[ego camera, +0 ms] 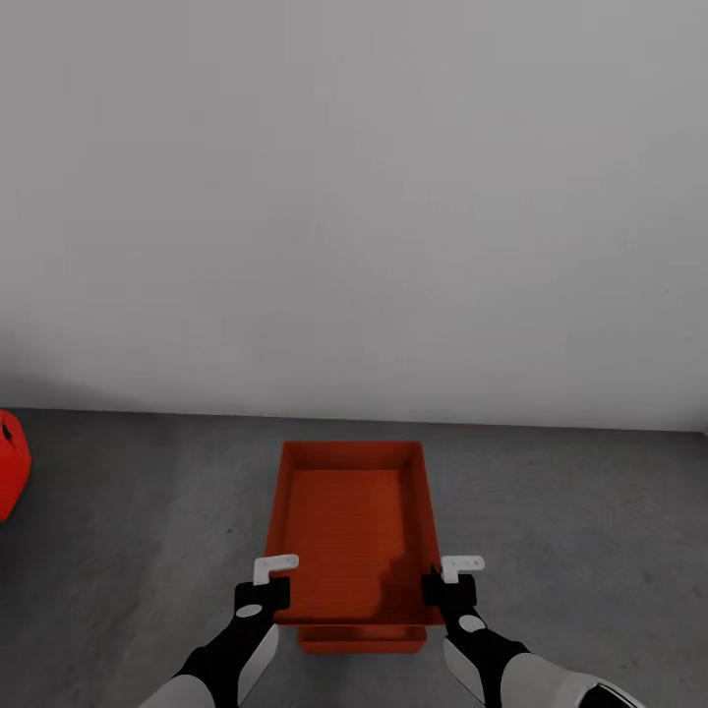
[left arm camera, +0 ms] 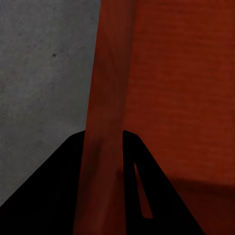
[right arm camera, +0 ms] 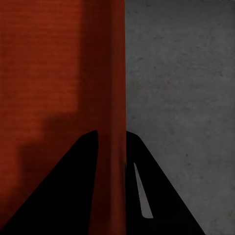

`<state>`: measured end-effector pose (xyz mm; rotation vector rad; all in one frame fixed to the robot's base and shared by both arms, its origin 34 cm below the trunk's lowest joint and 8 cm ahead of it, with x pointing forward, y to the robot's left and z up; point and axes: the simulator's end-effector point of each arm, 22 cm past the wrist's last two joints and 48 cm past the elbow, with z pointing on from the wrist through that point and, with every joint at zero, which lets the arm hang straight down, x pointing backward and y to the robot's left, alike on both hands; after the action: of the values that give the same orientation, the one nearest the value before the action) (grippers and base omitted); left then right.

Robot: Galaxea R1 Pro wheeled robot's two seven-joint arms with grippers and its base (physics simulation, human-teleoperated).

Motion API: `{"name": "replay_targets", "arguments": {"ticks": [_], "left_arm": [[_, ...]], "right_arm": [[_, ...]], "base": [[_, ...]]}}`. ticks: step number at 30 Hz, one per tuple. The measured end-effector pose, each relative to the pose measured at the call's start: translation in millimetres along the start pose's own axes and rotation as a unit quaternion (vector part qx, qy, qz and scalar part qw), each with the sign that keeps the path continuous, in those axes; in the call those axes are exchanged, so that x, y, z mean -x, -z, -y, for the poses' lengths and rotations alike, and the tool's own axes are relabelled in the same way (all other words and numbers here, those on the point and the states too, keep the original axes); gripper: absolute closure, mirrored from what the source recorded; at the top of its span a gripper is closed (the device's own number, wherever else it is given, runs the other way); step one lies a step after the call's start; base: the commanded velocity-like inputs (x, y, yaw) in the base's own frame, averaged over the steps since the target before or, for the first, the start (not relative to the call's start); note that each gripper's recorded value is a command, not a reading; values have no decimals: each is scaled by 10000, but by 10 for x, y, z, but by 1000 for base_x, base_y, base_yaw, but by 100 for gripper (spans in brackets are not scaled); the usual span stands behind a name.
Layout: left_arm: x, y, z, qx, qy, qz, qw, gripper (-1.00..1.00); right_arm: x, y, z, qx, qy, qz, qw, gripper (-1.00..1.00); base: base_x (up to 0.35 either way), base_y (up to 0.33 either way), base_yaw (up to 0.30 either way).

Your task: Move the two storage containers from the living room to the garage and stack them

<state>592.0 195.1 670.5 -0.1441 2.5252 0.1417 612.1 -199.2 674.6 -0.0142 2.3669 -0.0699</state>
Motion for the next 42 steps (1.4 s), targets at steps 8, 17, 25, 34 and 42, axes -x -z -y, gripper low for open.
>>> {"name": "replay_targets", "arguments": {"ticks": [8, 17, 25, 34, 42], "left_arm": [[-6, -3, 0, 0, -1, -5, 10000, 100], [-71, -29, -1, 4, -9, -67, 10000, 100], [-87, -36, -1, 5, -13, -81, 10000, 100], [-84, -37, 0, 5, -14, -78, 10000, 100], [-89, -37, 0, 7, -16, -85, 10000, 100]], "right_arm": [[-7, -2, 0, 0, 0, -6, 10000, 100], [-76, -19, -3, 2, 3, -69, 10000, 100], [-94, -24, -3, 2, 2, -81, 10000, 100], [-93, -25, -3, 2, 1, -80, 10000, 100], [-98, -25, -3, 3, 2, -87, 10000, 100]], "base": [[0, 0, 0], [0, 0, 0], [0, 0, 0], [-7, 0, 0], [-94, 0, 0]]}}
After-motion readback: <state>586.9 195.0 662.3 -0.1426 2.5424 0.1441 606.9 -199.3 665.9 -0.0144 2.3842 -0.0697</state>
